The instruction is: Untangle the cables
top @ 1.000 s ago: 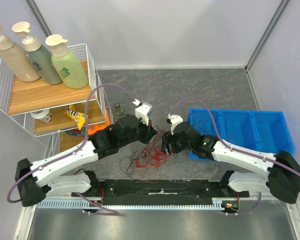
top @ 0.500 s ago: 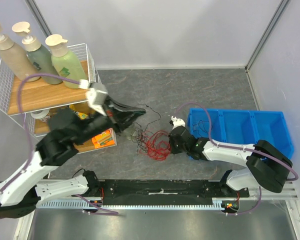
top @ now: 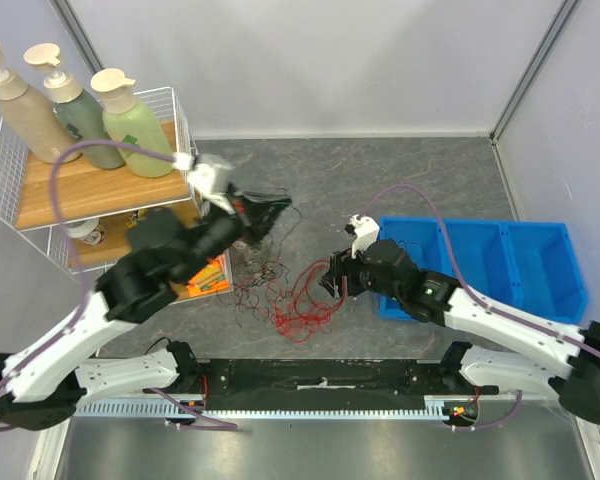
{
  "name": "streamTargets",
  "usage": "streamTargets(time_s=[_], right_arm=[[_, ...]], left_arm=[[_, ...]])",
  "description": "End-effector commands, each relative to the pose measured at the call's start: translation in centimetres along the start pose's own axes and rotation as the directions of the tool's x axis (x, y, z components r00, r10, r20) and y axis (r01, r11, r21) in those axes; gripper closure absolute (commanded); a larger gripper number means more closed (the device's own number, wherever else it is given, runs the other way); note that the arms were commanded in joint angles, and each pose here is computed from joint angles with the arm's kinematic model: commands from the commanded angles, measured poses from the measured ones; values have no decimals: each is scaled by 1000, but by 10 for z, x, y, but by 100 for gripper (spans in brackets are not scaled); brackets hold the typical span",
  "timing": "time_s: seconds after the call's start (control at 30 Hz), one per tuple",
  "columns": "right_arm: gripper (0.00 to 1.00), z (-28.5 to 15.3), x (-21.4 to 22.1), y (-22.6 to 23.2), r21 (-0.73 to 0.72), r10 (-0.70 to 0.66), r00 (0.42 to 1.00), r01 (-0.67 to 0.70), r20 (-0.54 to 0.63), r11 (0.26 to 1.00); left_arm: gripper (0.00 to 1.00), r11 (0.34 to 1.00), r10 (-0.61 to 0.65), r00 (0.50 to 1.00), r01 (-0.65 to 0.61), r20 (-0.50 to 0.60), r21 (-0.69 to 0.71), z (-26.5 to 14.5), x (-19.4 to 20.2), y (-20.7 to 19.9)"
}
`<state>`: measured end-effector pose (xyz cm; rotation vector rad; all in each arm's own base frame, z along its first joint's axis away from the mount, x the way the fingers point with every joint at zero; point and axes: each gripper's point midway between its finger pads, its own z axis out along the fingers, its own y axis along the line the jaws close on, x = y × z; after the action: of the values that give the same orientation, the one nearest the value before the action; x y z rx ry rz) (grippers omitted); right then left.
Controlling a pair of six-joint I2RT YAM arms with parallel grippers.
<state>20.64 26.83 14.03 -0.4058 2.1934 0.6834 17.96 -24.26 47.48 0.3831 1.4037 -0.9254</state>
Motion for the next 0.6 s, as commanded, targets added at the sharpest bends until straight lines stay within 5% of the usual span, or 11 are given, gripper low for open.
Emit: streamTargets(time_s=[0.0,0.1,0.2,0.37,0.4,0.5,0.57], right_arm=[[22,-44,-40,67,-280,-76,984,118,158,953],[17,-66,-66,109,-438,-20,959,148,284,887],[18,-52,-73,126,-477,72,959,70,273,876],[29,6,-43,102,-328,135,969,-62,206,943],[34,17,-33,88,-265,143,971,-89,190,960],[74,34,-4,56,-128,150,979,-132,139,983],[86,36,12,35,-60,162,978,-155,132,986]], left_arm=[[98,993,-24,996,14,-86,-119,21,45,23],[98,994,-53,995,45,-82,-99,24,48,19],[98,995,-67,995,62,-72,-72,23,39,12],[99,995,-88,995,85,-53,-57,18,25,6],[98,995,-90,995,88,-44,-46,17,20,4],[98,996,-88,996,88,-6,-11,11,-1,-4],[98,997,-82,996,81,32,8,7,-17,-8]])
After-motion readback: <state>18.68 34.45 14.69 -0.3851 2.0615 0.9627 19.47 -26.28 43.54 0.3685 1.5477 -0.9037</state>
